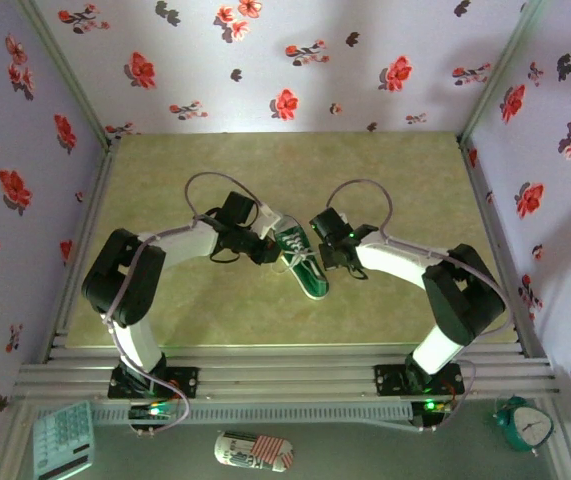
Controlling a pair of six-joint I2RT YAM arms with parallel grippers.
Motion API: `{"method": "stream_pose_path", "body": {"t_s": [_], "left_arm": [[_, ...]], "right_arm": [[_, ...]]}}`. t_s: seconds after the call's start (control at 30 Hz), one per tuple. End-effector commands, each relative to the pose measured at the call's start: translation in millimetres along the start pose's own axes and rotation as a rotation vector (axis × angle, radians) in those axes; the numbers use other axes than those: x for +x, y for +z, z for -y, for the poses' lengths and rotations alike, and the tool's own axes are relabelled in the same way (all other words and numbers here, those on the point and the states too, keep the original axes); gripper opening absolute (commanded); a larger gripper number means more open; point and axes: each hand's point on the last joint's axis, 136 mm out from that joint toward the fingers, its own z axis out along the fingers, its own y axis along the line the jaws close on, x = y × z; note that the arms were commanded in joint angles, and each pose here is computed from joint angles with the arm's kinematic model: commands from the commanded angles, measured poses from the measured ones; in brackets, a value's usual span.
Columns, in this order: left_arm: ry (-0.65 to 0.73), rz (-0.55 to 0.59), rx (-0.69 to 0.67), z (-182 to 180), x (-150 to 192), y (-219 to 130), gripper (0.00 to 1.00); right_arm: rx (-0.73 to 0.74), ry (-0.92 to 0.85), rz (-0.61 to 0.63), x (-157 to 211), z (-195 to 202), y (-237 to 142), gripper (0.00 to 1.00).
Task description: Tie the shoes
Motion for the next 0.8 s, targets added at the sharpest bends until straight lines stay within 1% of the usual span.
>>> {"method": "stream_pose_path", "body": {"t_s": [0.0,0.2,0.5,0.53,0.77], "left_arm": [[-0.043,0.005,-0.097,-21.0,3.5,-10.7,0.0],[-0.074,0.002,-0.175,-39.6,8.5,-13.8,0.0],[-0.079,0.001,-0.197,-45.4,10.3,-15.1,0.0],[-0.108,0.006,-0.202,-46.3,9.8,-15.4,0.0],[-0.136,0.009,-0.243,-57.1,13.2,-19.7,0.0]], "right_arm": [[0.116,0.031,-0.033,5.8,25.9,2.3,0.0],[0.147,0.07,-0.061,12.7,39.6,5.5,0.0],[0.136,0.095,-0.078,17.3,43.0,8.9,0.0],[0.135,0.095,-0.078,17.3,43.0,8.8,0.0],[0.162,0.113,-0.094,21.8,51.5,10.8,0.0]]}}
